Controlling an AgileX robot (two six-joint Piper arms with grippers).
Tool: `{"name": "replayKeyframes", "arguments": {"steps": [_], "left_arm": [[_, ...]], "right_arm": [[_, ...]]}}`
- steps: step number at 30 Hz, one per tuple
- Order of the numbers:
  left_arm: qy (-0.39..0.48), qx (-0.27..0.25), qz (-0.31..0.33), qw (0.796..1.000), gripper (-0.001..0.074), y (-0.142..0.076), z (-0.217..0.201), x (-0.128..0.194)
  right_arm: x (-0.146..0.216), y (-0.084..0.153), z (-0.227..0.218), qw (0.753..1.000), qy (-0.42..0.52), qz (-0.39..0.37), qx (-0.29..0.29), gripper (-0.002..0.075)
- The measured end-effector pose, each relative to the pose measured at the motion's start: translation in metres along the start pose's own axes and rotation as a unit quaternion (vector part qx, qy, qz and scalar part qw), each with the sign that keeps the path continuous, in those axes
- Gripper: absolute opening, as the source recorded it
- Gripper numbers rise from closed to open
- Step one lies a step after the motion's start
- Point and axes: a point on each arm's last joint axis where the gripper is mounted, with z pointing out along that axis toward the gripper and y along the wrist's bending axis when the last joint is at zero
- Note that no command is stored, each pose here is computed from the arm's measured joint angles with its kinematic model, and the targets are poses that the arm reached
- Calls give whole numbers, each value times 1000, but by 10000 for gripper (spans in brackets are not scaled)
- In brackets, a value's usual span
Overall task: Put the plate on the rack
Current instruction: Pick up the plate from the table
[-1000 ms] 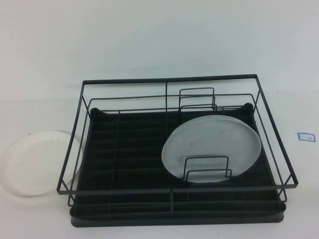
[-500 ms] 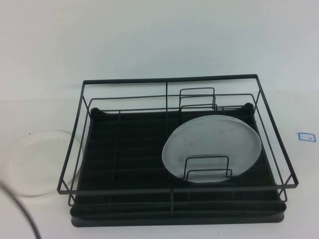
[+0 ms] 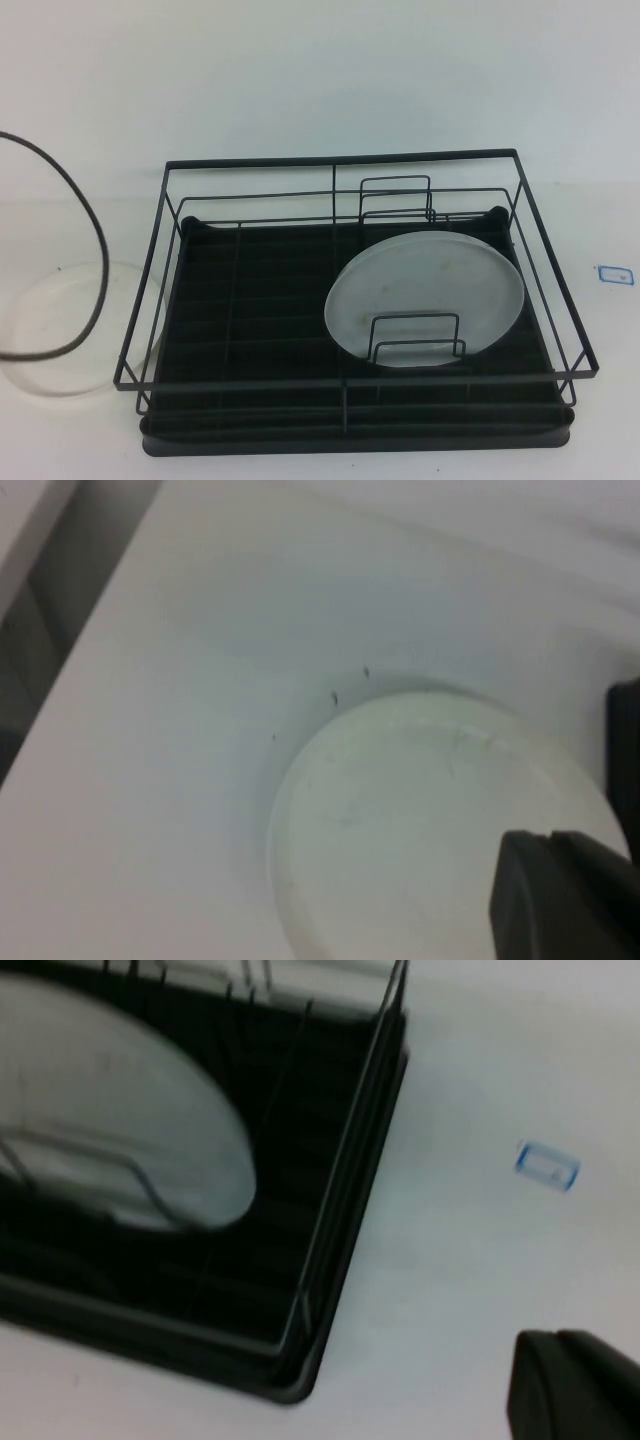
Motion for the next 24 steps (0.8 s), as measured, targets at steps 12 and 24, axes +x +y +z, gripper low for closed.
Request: {"name": "replayKeyframes", "arguments": {"steps": [12,24], "left_arm": [[104,-13,2,995,356,19,87,2],[182,-28,-3,983,324,51,136,3]], "right_arm": [[13,10,13,994,76,0,-73,18],[40,19,25,984,130,28,-117,18]]}}
